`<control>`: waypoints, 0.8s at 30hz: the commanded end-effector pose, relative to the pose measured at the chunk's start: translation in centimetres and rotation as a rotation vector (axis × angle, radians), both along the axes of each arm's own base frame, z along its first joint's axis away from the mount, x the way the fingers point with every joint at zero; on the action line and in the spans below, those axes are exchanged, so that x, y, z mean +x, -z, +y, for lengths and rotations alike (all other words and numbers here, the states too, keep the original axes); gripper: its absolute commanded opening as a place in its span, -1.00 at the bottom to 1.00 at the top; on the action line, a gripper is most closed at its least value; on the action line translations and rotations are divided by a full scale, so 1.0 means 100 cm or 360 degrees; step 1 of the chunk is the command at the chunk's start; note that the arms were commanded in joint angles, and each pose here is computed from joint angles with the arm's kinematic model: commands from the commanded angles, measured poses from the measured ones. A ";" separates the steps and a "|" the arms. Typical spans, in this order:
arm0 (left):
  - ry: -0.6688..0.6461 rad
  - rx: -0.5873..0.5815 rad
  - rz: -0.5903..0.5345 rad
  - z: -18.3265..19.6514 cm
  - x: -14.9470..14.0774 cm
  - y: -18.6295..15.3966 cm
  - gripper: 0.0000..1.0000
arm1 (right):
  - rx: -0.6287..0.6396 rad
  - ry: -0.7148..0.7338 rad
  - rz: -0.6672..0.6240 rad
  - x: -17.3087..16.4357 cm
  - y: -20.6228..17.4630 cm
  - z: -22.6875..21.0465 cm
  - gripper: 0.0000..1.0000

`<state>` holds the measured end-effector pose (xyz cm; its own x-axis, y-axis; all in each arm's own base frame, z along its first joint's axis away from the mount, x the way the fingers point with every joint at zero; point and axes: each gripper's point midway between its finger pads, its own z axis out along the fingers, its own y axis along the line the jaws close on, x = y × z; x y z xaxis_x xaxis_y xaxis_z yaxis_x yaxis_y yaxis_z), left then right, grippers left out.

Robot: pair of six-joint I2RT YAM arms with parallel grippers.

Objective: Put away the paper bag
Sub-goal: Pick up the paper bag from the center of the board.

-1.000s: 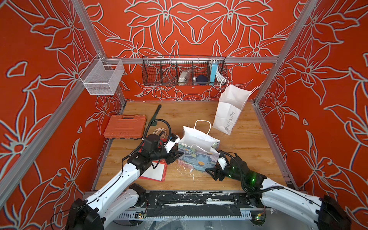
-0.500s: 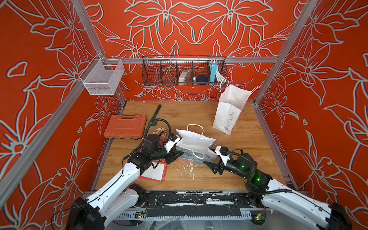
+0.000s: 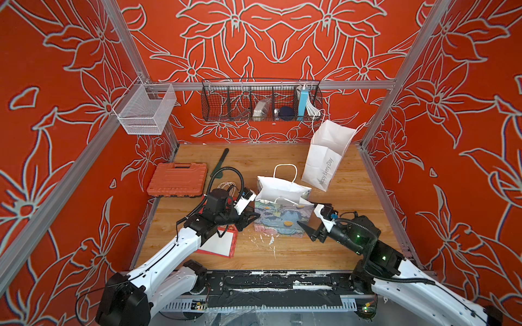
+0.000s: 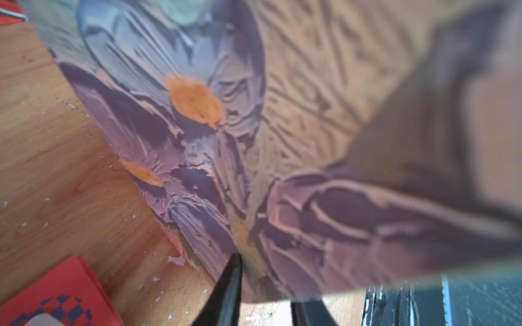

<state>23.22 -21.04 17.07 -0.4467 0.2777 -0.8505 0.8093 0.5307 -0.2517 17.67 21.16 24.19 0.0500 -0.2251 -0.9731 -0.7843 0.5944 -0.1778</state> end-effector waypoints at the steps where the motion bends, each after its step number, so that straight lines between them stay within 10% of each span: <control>1: 0.0025 -0.0083 -0.0103 -0.006 0.009 -0.025 -0.53 | -0.0106 0.0121 -0.0024 0.012 -0.006 -0.014 0.79; 7: 0.0094 -0.0107 -0.0067 -0.014 0.013 -0.024 -0.99 | -0.0113 -0.0061 0.0106 0.020 -0.012 -0.006 0.81; 24: 0.0325 -0.0030 -0.0120 -0.003 -0.012 -0.024 -1.00 | 0.0021 -0.0208 0.0197 0.034 -0.033 -0.031 0.90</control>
<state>23.06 -21.45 18.68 -0.3688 0.3178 -0.8735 0.8873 0.4003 -0.2290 21.87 17.41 25.93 -0.1102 -0.2083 -0.9718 -0.8336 0.5519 -0.0237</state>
